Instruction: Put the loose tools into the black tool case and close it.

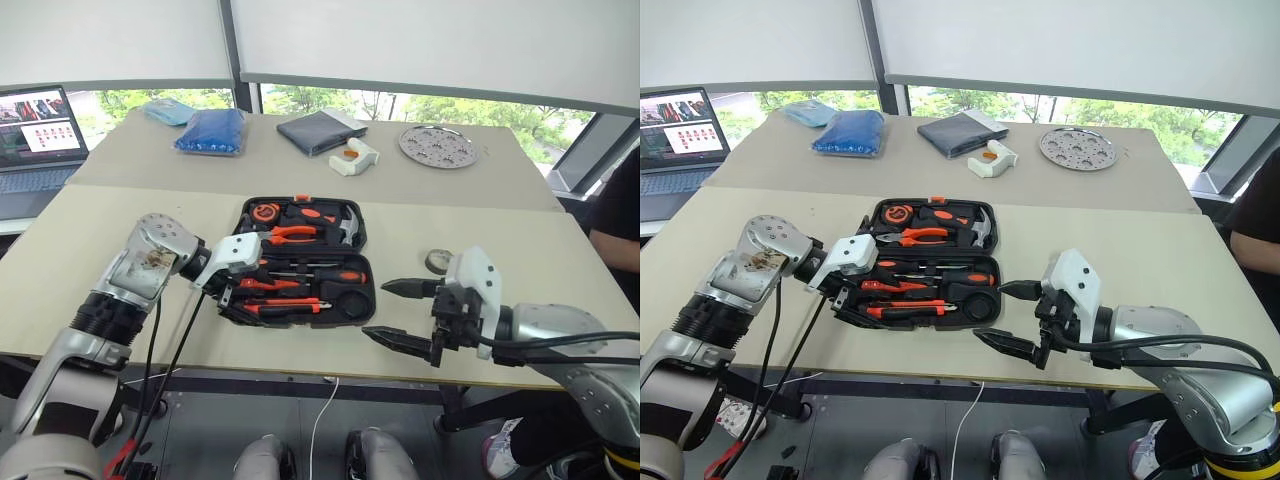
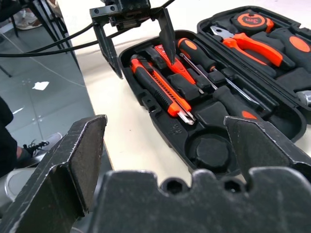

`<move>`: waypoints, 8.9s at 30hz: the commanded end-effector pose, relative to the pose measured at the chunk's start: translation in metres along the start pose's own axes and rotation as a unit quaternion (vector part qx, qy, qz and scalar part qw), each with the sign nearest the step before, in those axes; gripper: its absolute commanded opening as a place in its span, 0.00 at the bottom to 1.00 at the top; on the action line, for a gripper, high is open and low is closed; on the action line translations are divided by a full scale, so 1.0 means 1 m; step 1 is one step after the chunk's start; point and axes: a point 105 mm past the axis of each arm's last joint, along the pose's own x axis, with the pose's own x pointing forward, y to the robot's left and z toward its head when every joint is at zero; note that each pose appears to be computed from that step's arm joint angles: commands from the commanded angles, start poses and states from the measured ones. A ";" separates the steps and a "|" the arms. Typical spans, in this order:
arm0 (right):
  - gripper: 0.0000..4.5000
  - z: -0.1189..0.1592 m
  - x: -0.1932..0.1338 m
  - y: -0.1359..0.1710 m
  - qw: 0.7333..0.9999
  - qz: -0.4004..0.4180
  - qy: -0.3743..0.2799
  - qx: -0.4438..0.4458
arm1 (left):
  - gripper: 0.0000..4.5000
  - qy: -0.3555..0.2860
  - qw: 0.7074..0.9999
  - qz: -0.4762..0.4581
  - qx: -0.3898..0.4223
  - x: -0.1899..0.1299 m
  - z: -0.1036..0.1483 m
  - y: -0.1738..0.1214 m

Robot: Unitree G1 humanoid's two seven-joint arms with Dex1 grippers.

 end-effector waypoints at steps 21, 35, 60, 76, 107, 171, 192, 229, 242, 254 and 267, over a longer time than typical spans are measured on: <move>1.00 0.013 0.000 -0.003 1.000 -0.004 -0.025 -0.018 | 0.00 0.038 0.998 0.011 0.052 0.021 -0.013 0.000; 1.00 0.009 -0.004 -0.006 1.000 -0.017 -0.018 -0.016 | 0.06 -0.090 0.995 0.051 -0.009 -0.013 0.022 0.013; 0.89 -0.082 -0.010 -0.182 0.957 -0.237 0.168 -0.019 | 1.00 -0.206 0.974 0.090 -0.033 -0.033 0.069 -0.009; 0.01 -0.017 0.028 -0.121 0.997 -0.038 0.051 -0.036 | 1.00 -0.149 0.985 0.083 -0.022 -0.028 0.046 -0.021; 0.67 -0.021 0.049 -0.036 0.989 0.076 0.109 -0.057 | 1.00 -0.134 0.986 0.101 -0.019 -0.022 0.032 -0.018; 1.00 -0.029 0.017 -0.169 0.957 -0.216 0.067 0.183 | 1.00 -0.171 0.865 0.264 -0.390 -0.029 -0.019 0.095; 0.00 -0.031 0.057 -0.172 0.957 -0.208 0.079 0.186 | 0.31 -0.194 0.831 0.289 -0.435 -0.014 -0.028 0.106; 0.44 -0.048 -0.083 -0.066 0.978 -0.183 0.050 -0.089 | 0.86 -0.183 0.884 0.398 -0.164 -0.112 -0.033 0.007; 0.00 -0.057 -0.011 -0.013 0.991 0.027 0.079 -0.108 | 0.19 -0.119 0.912 0.386 -0.072 -0.032 0.005 0.124; 0.00 -0.069 0.008 -0.088 0.967 -0.129 0.119 -0.184 | 0.01 -0.067 0.978 0.198 -0.010 0.032 0.010 0.096; 0.00 -0.050 -0.023 -0.091 0.963 -0.169 0.109 -0.179 | 0.01 -0.201 0.974 0.088 -0.055 -0.020 0.037 0.067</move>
